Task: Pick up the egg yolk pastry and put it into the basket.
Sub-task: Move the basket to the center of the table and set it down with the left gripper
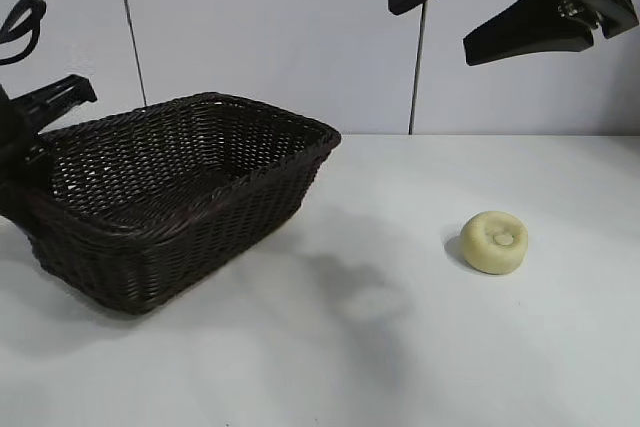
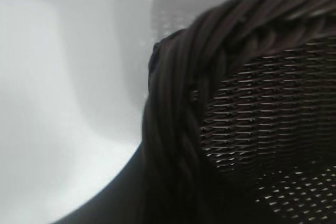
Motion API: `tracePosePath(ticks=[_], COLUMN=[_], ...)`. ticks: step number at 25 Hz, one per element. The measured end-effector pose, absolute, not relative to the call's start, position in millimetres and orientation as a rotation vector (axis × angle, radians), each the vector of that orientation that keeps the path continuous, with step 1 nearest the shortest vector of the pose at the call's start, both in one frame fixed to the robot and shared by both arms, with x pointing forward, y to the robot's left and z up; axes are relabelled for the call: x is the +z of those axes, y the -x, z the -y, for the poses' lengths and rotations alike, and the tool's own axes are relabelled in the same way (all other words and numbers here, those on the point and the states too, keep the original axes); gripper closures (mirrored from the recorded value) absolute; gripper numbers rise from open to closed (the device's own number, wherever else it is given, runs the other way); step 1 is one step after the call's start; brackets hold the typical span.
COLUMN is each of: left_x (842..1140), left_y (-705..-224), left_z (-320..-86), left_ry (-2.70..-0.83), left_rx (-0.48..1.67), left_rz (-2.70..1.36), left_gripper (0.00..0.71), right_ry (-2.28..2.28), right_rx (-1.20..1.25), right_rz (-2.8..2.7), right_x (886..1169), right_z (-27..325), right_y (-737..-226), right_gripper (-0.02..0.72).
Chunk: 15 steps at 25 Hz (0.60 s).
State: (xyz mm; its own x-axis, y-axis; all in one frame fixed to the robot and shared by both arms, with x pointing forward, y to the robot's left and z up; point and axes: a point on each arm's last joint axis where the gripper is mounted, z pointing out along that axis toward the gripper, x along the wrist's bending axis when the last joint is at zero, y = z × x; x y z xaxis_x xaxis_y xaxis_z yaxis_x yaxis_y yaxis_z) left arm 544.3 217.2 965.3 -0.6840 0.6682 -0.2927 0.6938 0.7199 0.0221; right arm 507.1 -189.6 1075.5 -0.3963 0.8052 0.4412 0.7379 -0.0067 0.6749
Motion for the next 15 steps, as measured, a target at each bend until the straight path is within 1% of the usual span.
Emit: tracePosePath(ticks=[4, 7, 10, 12, 15], left_x=[975, 989, 1003, 1007, 1002], left_y=[-550, -557, -566, -573, -586], left_z=[-223, -221, -218, -216, -212], left_ry=[-1.328, -1.499, -1.627, -1.721, -1.860], left_rx=[-0.164, -0.138, -0.120, -0.126, -0.154], left_rz=[-2.509, -2.382, -2.275, -2.217, -2.144], left_gripper=[0.611, 0.611, 0.613, 0.612, 0.612], right_ry=[-1.682, -1.683, -1.683, -1.684, -1.684], right_rx=[1.382, 1.382, 1.381, 1.381, 1.381], right_rz=[-2.162, -2.166, -2.171, -2.173, -2.178], right_x=[1075, 1075, 1075, 1075, 1075], right_z=[190, 189, 189, 189, 189], right_y=[-507, -507, -506, -506, -506], right_gripper=[0.136, 0.136, 0.136, 0.136, 0.136])
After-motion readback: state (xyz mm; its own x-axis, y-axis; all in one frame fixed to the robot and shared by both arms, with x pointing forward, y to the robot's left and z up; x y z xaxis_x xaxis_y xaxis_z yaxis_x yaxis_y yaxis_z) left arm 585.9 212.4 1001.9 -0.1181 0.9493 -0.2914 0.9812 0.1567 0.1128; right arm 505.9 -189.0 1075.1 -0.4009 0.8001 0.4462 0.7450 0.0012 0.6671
